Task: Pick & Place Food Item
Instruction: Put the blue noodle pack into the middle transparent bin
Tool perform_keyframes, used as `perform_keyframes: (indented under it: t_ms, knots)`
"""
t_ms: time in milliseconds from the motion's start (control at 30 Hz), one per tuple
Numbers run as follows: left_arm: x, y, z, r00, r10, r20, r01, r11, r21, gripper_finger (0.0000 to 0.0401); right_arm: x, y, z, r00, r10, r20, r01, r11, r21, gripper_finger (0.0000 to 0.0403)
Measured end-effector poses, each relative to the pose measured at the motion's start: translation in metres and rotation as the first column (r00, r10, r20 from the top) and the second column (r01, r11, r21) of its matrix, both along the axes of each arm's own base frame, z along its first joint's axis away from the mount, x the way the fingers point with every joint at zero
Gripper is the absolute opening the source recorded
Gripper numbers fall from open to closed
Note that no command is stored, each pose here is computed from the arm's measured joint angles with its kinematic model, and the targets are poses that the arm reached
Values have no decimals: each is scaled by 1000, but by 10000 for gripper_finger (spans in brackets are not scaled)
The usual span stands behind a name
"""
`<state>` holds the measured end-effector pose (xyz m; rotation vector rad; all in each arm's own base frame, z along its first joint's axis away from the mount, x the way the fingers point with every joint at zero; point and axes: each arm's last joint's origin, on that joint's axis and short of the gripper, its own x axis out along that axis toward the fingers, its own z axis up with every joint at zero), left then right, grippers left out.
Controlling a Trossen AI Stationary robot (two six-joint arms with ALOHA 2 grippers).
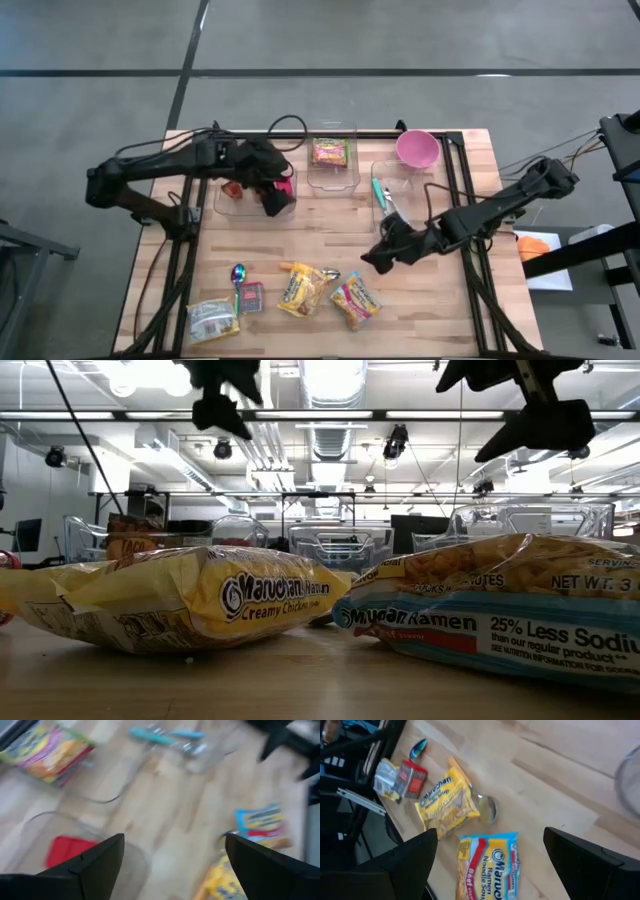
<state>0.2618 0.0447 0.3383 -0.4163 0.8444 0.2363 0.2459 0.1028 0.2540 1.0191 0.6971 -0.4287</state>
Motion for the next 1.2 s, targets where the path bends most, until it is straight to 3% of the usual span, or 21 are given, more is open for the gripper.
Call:
perform_keyframes:
  t_ms: [167, 400, 633, 767, 867, 1000, 1200]
  knots:
    - [1, -18, 7, 996, -62, 61, 63, 998, -7, 355, 24, 14, -2, 995, 67, -75, -69, 997, -21, 359]
    - [6, -45, 11, 978, -174, 114, 176, 984, -11, 355, 56, 42, -23, 934, 154, -324, -190, 978, -82, 359]
    - [5, -64, 22, 940, -255, 225, 260, 966, 9, 356, 76, 59, -42, 892, 234, -386, -270, 962, -40, 359]
    - [3, -71, 25, 884, -301, 358, 308, 951, 38, 356, 75, 58, -54, 897, 215, -386, -246, 969, -33, 359]
    - [-1, -73, 21, 844, -302, 443, 337, 942, 1, 356, 70, 53, -62, 889, 201, -411, -237, 971, -39, 359]
    - [-8, -72, 9, 848, -260, 462, 323, 944, -60, 356, 65, 38, -69, 897, 158, -413, -187, 982, -32, 359]
    - [-13, -72, 2, 862, -222, 455, 303, 946, -113, 356, 71, 29, -83, 943, 171, -286, -167, 985, 39, 359]
